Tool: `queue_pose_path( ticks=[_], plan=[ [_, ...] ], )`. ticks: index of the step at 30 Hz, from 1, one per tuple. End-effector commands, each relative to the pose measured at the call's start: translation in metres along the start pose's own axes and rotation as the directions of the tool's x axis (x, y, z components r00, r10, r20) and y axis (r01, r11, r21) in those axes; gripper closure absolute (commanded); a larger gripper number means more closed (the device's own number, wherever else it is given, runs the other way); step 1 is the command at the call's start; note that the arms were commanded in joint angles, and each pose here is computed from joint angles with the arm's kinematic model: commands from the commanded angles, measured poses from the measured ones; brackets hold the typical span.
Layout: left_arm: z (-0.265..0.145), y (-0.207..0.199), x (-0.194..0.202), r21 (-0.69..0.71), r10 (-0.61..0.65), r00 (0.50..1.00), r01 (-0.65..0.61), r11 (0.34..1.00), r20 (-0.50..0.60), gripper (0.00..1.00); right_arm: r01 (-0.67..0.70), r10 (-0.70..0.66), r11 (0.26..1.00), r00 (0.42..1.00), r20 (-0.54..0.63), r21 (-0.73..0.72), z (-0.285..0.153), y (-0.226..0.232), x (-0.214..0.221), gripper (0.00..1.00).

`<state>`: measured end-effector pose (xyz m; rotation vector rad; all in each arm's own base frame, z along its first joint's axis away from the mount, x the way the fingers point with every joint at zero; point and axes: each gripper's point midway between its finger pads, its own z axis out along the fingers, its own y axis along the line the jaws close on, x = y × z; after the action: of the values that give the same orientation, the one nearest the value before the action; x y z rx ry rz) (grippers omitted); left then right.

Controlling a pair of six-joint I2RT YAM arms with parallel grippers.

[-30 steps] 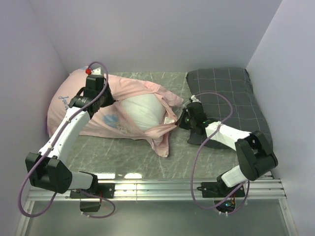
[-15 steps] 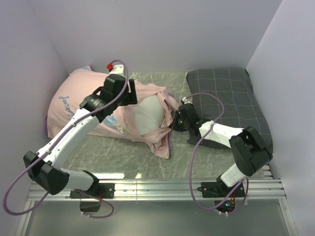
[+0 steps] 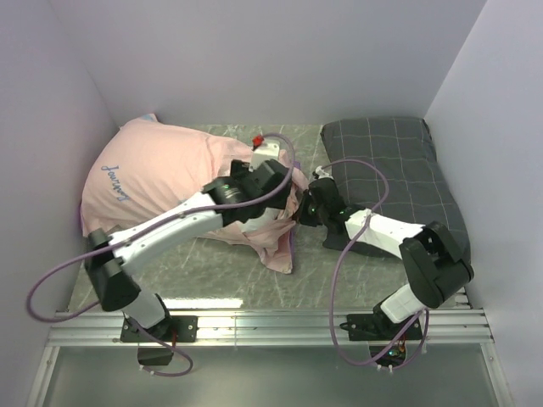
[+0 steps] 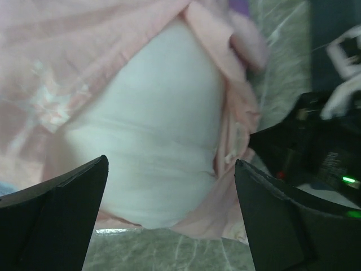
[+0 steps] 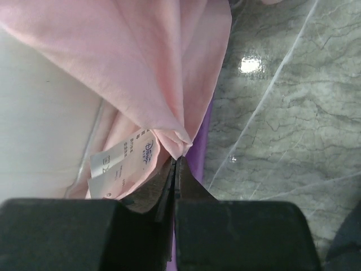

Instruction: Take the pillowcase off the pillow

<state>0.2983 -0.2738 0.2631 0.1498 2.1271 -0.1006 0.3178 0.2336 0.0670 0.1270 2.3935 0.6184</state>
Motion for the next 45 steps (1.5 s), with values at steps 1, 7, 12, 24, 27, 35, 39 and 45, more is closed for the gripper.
queue_pose_path(
  ticks=[1,7,12,24,27,35,39,45],
  plan=[
    [0.030,0.007,0.033,-0.106,-0.027,0.998,0.022,0.994,-0.051,0.01,0.014,-0.013,1.000,0.998,0.060,-0.023,-0.013,0.011,-0.016,1.00],
    [0.074,0.013,0.083,-0.142,-0.037,0.981,0.010,0.990,-0.189,0.01,0.019,-0.015,0.998,0.997,0.082,-0.055,-0.023,0.017,-0.020,1.00],
    [0.110,0.030,0.093,-0.175,-0.066,0.969,0.023,0.984,-0.240,0.19,0.038,-0.029,0.992,0.997,0.078,-0.121,-0.028,0.028,-0.018,0.94],
    [0.114,0.010,0.065,-0.091,-0.073,0.976,0.055,0.994,-0.206,1.00,0.194,-0.155,0.928,0.978,0.143,-0.319,-0.073,0.102,-0.013,0.40],
    [0.110,0.008,0.059,-0.074,-0.077,0.977,0.063,0.995,-0.198,1.00,0.207,-0.166,0.925,0.975,0.151,-0.318,-0.075,0.112,-0.012,0.35],
    [0.096,0.012,0.033,-0.045,-0.098,0.984,0.093,0.995,-0.151,0.99,0.187,-0.170,0.947,0.982,0.088,-0.261,-0.050,0.103,0.000,0.43],
    [0.091,0.017,0.017,-0.028,-0.110,0.987,0.107,0.994,-0.121,1.00,0.189,-0.174,0.949,0.982,0.078,-0.253,-0.048,0.099,0.004,0.72],
    [0.087,0.040,-0.017,-0.042,-0.144,0.987,0.141,0.989,-0.070,0.99,0.194,-0.176,0.955,0.980,0.095,-0.224,-0.064,0.088,0.005,0.97]
  ],
)
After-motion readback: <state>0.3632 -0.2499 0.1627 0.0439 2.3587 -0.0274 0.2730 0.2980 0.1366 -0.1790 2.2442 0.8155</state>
